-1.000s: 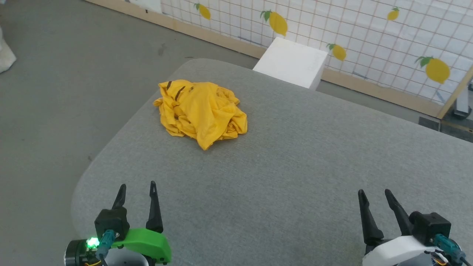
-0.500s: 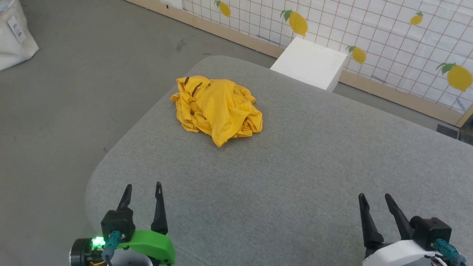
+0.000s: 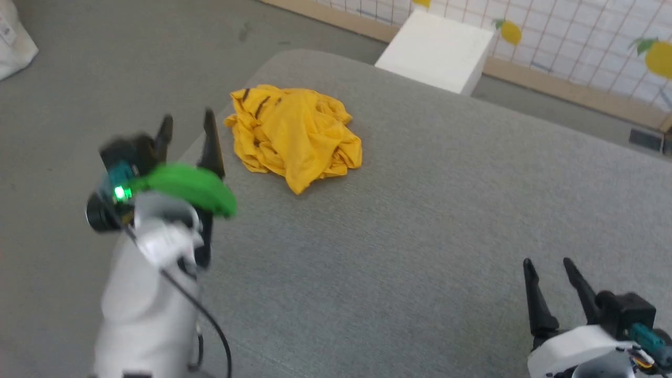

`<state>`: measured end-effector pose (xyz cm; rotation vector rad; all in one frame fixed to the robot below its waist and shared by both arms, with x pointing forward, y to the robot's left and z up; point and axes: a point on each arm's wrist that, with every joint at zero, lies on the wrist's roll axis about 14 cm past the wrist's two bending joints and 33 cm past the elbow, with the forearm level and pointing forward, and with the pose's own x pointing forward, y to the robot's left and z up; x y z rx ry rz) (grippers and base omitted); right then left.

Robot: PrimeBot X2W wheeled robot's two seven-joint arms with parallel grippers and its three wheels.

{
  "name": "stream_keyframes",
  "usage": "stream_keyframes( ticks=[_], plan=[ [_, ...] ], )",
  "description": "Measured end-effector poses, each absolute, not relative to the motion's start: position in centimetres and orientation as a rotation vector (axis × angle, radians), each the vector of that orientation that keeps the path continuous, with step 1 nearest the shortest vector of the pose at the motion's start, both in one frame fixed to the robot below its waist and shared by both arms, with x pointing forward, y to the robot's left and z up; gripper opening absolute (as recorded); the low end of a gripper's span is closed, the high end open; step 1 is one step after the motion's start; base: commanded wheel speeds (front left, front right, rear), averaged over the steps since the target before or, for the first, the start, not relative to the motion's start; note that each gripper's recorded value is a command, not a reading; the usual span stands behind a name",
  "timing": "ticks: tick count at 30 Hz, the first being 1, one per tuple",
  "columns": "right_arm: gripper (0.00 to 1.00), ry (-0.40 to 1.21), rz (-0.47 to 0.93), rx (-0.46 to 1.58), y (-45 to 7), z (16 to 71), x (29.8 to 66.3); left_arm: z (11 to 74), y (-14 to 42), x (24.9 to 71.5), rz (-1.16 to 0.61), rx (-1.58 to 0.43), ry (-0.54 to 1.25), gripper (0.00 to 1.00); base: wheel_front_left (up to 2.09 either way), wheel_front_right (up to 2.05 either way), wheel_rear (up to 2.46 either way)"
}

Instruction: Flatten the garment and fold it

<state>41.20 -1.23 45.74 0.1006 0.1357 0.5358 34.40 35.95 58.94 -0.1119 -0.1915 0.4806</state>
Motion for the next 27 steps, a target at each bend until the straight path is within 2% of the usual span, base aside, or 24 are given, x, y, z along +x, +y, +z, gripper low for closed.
stream_keyframes(
  ticks=[5,12,22,26,27],
  plan=[
    [1.00,0.143,0.482,0.077,-3.2,45.6,42.3,57.3,37.4,39.9,0.461,-0.224,0.006,1.00,0.00,0.00,0.00],
    [1.00,0.186,0.356,0.045,-7.7,44.1,43.5,49.6,35.0,44.5,0.402,-0.367,0.384,1.00,0.00,0.00,0.00],
    [1.00,0.269,0.264,0.034,-11.2,41.0,43.9,39.2,30.6,45.7,0.366,-0.386,0.740,1.00,0.00,0.00,0.00],
    [1.00,0.298,0.247,0.032,-11.8,40.0,43.8,37.1,29.7,45.7,0.366,-0.380,0.800,1.00,0.00,0.00,0.00],
    [1.00,0.302,0.245,0.032,-11.9,39.9,43.8,37.0,29.7,45.9,0.367,-0.379,0.795,0.84,0.00,0.00,0.00]
  ],
)
